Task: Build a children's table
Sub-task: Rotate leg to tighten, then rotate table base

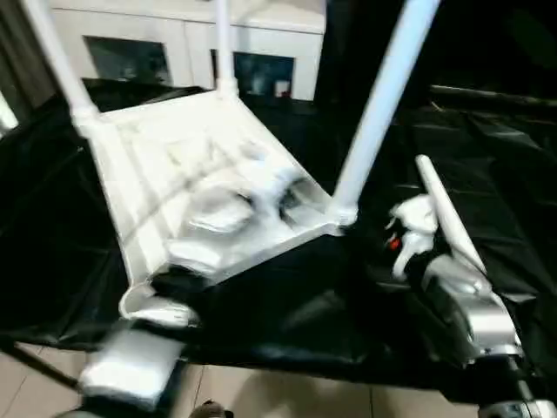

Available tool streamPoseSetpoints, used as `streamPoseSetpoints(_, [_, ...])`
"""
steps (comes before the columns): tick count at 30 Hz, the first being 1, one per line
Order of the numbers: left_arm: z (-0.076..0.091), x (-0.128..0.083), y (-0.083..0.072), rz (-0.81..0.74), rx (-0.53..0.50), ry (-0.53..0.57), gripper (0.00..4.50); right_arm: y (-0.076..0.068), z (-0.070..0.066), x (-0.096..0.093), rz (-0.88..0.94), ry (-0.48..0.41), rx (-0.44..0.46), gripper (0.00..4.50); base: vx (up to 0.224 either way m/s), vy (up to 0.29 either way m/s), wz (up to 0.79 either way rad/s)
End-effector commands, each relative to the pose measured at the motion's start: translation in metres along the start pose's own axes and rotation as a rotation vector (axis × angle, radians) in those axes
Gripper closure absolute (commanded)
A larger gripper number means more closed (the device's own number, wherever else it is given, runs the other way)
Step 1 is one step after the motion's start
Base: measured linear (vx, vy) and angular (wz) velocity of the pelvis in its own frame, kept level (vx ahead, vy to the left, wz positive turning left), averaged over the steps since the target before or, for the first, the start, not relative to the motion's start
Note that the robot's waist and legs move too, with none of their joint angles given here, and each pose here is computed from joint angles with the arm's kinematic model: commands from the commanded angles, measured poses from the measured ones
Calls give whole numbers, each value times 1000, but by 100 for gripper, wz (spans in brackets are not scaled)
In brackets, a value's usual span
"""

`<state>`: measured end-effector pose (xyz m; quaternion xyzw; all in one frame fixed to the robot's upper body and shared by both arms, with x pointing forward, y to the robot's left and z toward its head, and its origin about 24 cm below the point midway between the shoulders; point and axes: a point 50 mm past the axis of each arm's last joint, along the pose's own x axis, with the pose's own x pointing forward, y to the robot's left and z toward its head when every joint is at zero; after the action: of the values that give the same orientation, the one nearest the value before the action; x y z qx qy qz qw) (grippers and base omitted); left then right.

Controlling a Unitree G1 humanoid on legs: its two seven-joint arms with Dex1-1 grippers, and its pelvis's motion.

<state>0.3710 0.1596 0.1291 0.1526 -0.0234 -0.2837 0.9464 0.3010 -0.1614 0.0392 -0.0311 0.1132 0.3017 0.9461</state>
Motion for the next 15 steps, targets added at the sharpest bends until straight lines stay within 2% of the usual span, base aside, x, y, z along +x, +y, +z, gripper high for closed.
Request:
streamPoseSetpoints(1, [1,-18,18,66,95,68,308,7,-5,8,12,47,4,122,0,0,0])
streamPoseSetpoints(2, [1,-18,18,66,95,68,308,7,-5,8,12,47,4,131,0,0,0])
streamPoseSetpoints(5, [0,-43,39,115,184,175,308,13,-10,14,16,82,-3,163,0,0,0])
streamPoseSetpoints(7, [-1,-66,57,185,237,319,308,18,-12,22,13,103,-2,170,0,0,0])
streamPoseSetpoints(8, [-3,-77,63,200,269,393,308,21,-12,26,13,107,-1,194,0,0,0])
streamPoseSetpoints(9, [-4,-81,65,206,276,427,308,21,-11,27,12,109,-1,194,0,0,0])
streamPoseSetpoints(10, [-6,-95,72,225,298,533,308,24,-11,33,9,115,0,201,0,0,0])
streamPoseSetpoints(14, [-5,-111,80,281,324,648,308,27,-10,42,-3,127,-1,228,0,0,0])
streamPoseSetpoints(15, [-5,-118,85,306,381,721,308,27,-10,45,-11,129,-3,245,0,0,0])
